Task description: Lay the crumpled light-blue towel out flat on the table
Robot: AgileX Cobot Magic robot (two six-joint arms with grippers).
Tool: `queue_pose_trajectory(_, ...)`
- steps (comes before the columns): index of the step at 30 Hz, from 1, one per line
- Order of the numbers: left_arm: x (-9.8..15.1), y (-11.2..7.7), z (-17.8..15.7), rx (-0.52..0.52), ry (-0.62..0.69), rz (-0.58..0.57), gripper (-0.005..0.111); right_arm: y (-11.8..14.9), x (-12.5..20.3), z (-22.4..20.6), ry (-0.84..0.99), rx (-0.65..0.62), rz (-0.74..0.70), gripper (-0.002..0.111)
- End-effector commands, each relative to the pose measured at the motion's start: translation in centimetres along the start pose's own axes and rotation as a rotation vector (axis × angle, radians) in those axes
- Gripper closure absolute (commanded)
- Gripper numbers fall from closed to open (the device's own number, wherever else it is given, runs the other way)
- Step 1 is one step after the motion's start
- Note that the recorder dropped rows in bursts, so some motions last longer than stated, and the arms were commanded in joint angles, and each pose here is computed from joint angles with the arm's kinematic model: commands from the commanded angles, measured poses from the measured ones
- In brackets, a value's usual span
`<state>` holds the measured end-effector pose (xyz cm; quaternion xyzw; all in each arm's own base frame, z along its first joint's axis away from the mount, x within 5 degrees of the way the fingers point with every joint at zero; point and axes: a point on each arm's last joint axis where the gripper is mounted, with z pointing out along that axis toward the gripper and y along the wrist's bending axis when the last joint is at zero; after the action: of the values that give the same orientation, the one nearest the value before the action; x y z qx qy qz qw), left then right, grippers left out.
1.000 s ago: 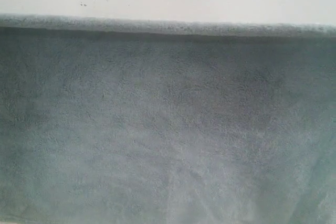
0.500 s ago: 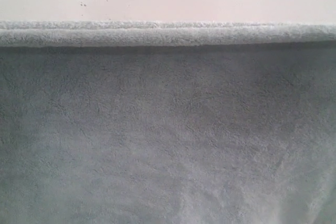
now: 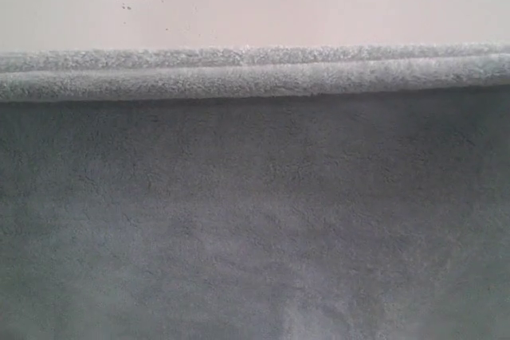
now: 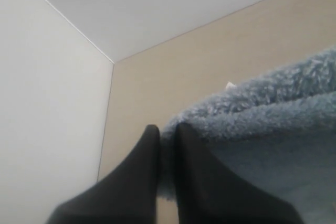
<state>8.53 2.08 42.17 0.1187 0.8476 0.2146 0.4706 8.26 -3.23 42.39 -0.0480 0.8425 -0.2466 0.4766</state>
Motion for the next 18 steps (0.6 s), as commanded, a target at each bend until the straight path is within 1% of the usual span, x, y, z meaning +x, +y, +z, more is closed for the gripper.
queue_pose_trajectory(1,0.83,0.81,-0.46,-0.076,0.047,0.026,0.103,-1.03,0.87,-0.84,0.019,0.077,-0.017,0.108)
queue_pose_trajectory(6,1.48,0.76,-0.92,-0.057,0.077,0.014,0.103,-1.04,1.43,-1.07,0.059,0.064,-0.037,0.108)
queue_pose_trajectory(9,1.51,0.75,-1.18,-0.042,0.052,0.033,0.103,-1.01,1.26,-1.04,0.041,0.059,-0.064,0.108)
queue_pose_trajectory(13,1.39,0.98,-1.17,-0.067,0.034,0.072,0.103,-1.37,1.08,-1.05,0.023,0.097,-0.097,0.108)
queue_pose_trajectory(15,1.38,1.02,-1.17,-0.071,0.035,0.074,0.103,-1.61,1.04,-1.08,0.021,0.123,-0.108,0.108)
queue_pose_trajectory(18,1.24,0.90,-0.93,-0.069,0.043,0.084,0.103,-1.65,1.03,-1.08,0.021,0.128,-0.114,0.108)
